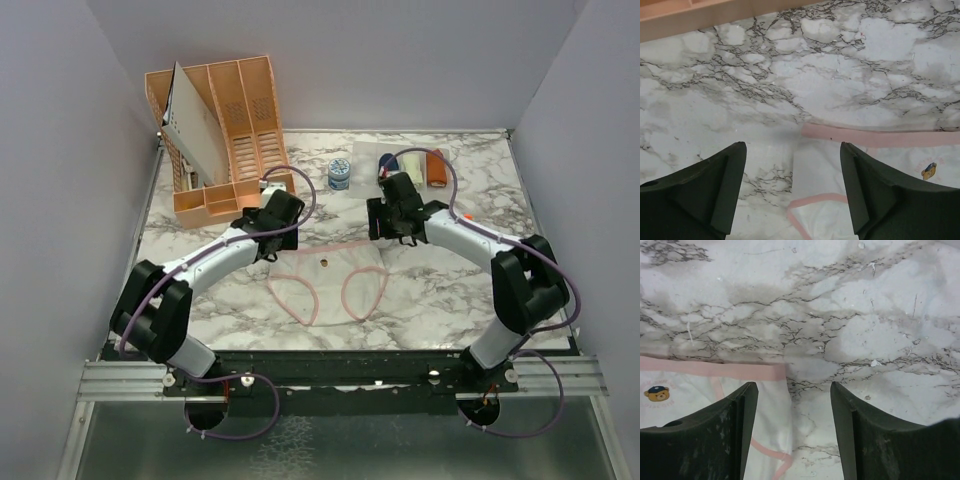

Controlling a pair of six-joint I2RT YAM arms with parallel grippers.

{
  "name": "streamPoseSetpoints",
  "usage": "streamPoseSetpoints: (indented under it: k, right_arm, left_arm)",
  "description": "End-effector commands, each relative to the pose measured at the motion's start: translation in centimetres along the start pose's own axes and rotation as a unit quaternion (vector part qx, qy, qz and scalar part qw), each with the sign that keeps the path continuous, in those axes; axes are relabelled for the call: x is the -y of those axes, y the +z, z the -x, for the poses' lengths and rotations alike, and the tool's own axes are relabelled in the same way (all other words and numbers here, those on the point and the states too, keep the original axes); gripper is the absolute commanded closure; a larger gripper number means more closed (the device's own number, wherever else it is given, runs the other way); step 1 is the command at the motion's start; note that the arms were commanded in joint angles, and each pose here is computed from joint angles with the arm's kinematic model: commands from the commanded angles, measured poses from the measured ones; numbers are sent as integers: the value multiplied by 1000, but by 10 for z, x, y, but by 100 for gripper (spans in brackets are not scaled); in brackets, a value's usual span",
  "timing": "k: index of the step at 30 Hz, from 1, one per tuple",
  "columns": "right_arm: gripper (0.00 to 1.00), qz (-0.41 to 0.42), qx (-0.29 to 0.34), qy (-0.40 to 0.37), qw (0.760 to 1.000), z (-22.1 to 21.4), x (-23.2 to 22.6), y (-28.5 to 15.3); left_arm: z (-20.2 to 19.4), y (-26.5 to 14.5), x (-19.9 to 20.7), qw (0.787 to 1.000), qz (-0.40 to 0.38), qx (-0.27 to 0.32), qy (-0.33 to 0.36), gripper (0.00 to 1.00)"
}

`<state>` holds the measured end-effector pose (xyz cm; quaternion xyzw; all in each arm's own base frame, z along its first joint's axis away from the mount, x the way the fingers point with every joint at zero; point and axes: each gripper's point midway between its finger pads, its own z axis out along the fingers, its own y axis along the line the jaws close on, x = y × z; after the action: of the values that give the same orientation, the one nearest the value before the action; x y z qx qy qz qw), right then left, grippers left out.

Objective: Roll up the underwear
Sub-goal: Flatten out the underwear at the center of the board.

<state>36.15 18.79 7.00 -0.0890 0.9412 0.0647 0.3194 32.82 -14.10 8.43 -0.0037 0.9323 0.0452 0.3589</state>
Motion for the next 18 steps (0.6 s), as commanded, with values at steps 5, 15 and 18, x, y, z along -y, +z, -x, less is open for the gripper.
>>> streamPoseSetpoints:
  k: [5, 15, 18]
  right_arm:
    - [43, 207, 37, 21, 977, 15, -68, -41]
    - [57, 145, -64, 60, 986, -40, -51, 9]
    - [58, 90, -84, 48, 991, -58, -30, 20]
  left_arm:
    - [31, -44, 37, 987, -154, 37, -13, 18]
    - [-30, -13, 71, 973, -222, -55, -30, 19]
    - [-48, 5, 58, 980, -178, -73, -38, 20]
